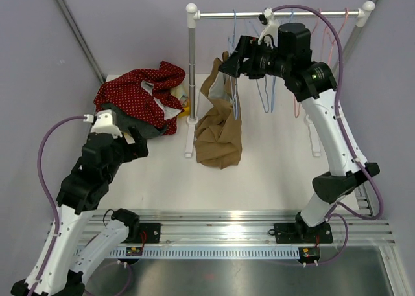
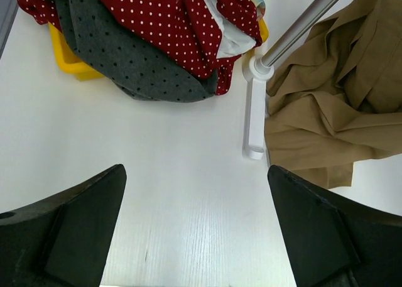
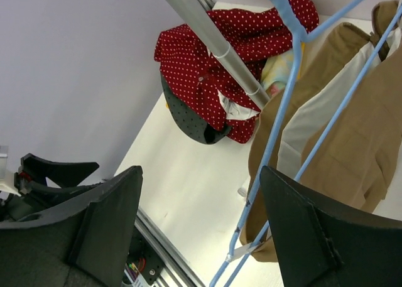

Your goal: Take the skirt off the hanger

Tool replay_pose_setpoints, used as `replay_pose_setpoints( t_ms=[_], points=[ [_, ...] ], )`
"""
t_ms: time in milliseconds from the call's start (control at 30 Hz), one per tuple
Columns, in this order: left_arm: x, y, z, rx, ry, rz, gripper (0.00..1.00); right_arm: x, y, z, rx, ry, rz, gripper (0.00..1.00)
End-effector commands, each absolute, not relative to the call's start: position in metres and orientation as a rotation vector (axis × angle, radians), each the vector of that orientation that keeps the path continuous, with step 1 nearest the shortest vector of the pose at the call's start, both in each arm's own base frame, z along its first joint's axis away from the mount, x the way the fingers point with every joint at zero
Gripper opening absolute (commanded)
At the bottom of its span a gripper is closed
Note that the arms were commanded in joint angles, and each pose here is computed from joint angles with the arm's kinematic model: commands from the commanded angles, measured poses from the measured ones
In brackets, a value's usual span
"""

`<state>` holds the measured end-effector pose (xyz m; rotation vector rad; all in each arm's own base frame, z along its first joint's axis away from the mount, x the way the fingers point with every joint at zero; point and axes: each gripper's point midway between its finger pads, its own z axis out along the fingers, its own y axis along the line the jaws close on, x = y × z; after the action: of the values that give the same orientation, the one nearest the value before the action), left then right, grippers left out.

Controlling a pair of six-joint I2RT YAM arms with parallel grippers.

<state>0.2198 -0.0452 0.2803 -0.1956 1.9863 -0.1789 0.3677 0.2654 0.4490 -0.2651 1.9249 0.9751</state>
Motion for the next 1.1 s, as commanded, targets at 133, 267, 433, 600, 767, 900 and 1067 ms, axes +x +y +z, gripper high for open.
replay_pose_setpoints(
  t_ms=[133, 267, 433, 600, 767, 900, 1067],
  points=[
    [0.214, -0.051, 0.261, -0.177, 2.011, -0.215, 0.99, 0.387, 0.283, 0.420, -0.282, 1.960, 0.899, 0.80],
    [0.214, -0.056, 0.256, -0.159, 2.018, -0.241, 0.99, 0.391, 0.295, 0.410, -0.294, 1.980, 0.902, 0.73],
    [0.213, -0.074, 0.253, -0.099, 2.005, -0.347, 0.99, 0.395, 0.306, 0.403, -0.302, 1.995, 0.900, 0.46],
    [0.215, -0.088, 0.256, -0.053, 1.998, -0.404, 0.99, 0.396, 0.313, 0.402, -0.305, 1.996, 0.906, 0.12],
    [0.220, -0.094, 0.257, -0.032, 1.993, -0.404, 0.99, 0.395, 0.313, 0.407, -0.305, 1.987, 0.891, 0.00],
    [0.225, -0.102, 0.261, -0.017, 1.989, -0.416, 0.99, 0.394, 0.309, 0.415, -0.307, 1.970, 0.874, 0.00],
    [0.236, -0.123, 0.278, 0.039, 1.958, -0.453, 0.99, 0.387, 0.304, 0.435, -0.311, 1.924, 0.879, 0.00]
  ],
)
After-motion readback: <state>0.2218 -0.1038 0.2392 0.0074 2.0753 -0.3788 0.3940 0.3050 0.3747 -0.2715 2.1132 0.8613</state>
